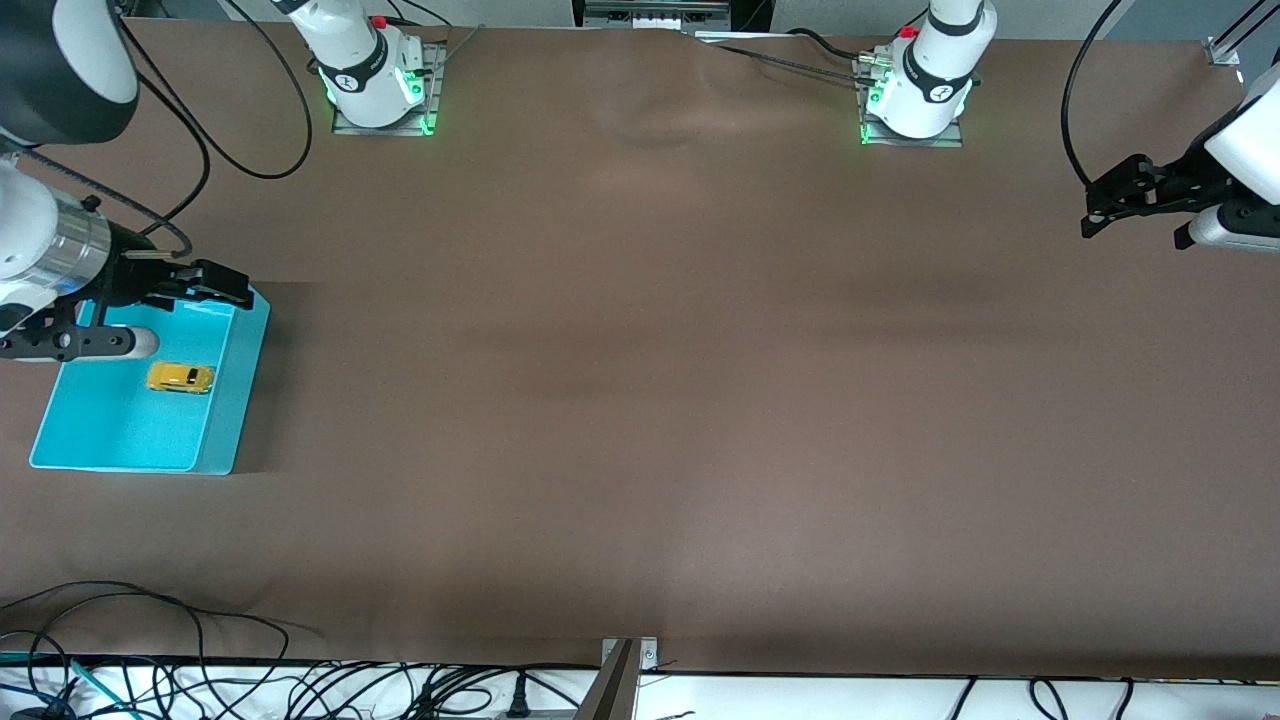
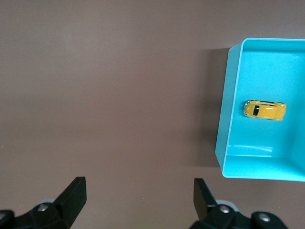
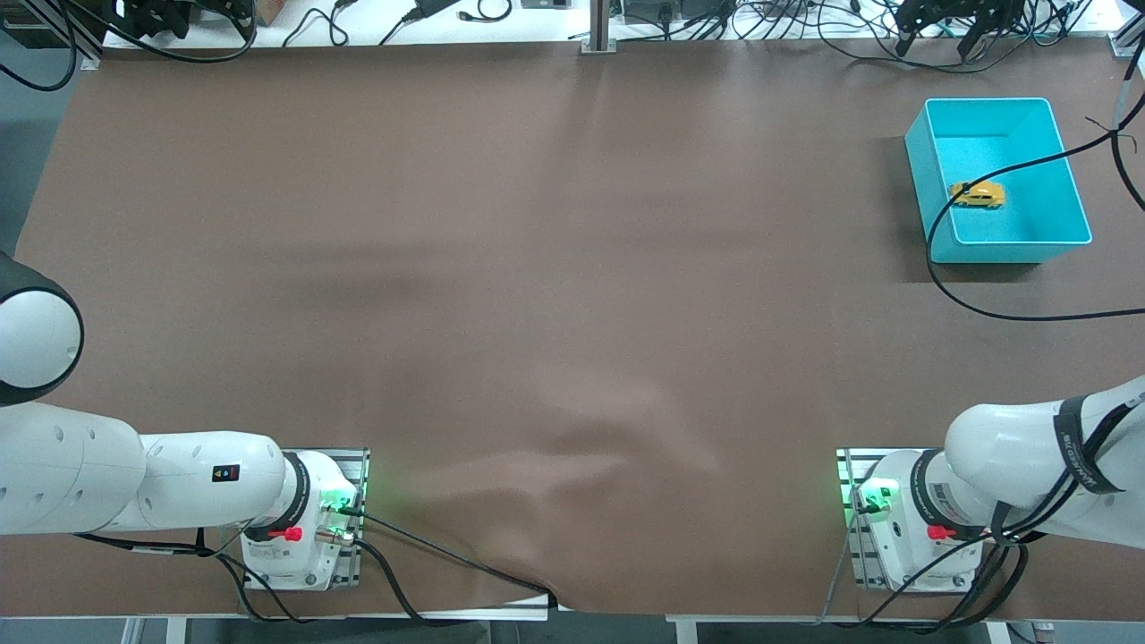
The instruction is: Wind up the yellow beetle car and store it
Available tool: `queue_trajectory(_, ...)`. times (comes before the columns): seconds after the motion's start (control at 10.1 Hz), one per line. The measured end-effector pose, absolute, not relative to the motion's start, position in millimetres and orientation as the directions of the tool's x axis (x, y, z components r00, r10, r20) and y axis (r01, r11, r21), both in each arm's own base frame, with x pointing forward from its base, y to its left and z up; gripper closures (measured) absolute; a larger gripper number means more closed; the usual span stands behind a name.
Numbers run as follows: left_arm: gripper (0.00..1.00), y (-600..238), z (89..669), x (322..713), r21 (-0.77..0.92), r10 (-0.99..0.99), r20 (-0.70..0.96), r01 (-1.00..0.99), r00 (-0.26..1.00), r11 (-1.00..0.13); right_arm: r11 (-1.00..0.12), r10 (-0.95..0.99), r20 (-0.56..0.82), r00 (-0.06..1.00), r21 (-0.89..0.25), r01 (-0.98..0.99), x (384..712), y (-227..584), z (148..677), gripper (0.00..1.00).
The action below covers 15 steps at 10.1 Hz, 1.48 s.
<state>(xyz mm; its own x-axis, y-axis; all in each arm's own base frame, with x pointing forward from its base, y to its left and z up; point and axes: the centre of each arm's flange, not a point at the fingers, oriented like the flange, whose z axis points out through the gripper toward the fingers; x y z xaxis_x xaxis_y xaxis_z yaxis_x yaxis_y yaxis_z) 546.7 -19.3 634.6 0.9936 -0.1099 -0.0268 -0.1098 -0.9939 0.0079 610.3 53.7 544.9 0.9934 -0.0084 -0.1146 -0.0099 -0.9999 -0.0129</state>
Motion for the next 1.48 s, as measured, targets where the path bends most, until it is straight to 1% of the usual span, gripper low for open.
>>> queue_trajectory(0.2,0.00,-21.4,634.7,546.4,0.008,-0.112,-0.028,-0.112,0.993,-0.994,-0.999,-0.026,-0.088,0.996,0.028,-0.024,592.7,69.4,550.0,0.00)
queue_trajectory(0.59,0.00,-30.1,639.9,539.5,0.008,-0.103,-0.055,-0.103,0.993,-0.995,-0.991,-0.035,-0.050,0.998,0.128,-0.028,537.7,87.2,568.8,0.00)
queue_trajectory(0.69,0.00,-30.1,648.5,534.8,0.008,-0.103,-0.063,-0.102,0.993,-0.995,-0.992,-0.045,-0.047,0.998,0.121,-0.039,531.5,86.8,572.0,0.00)
queue_trajectory(0.79,0.00,-30.0,659.5,529.4,0.007,-0.102,-0.061,-0.102,0.993,-0.995,-0.995,-0.063,-0.050,0.997,0.084,-0.058,530.8,80.8,574.4,0.00)
queue_trajectory(0.99,0.00,-29.7,665.5,526.7,0.006,-0.101,-0.056,-0.101,0.993,-0.995,-0.999,0.016,-0.053,0.998,0.034,0.018,533.8,61.1,576.2,0.00)
queue_trajectory(1.48,0.00,-55.3,665.2,524.6,0.005,-0.147,-0.057,-0.147,0.987,-0.989,-0.998,0.049,-0.041,0.998,0.025,0.050,531.8,55.3,582.9,0.00)
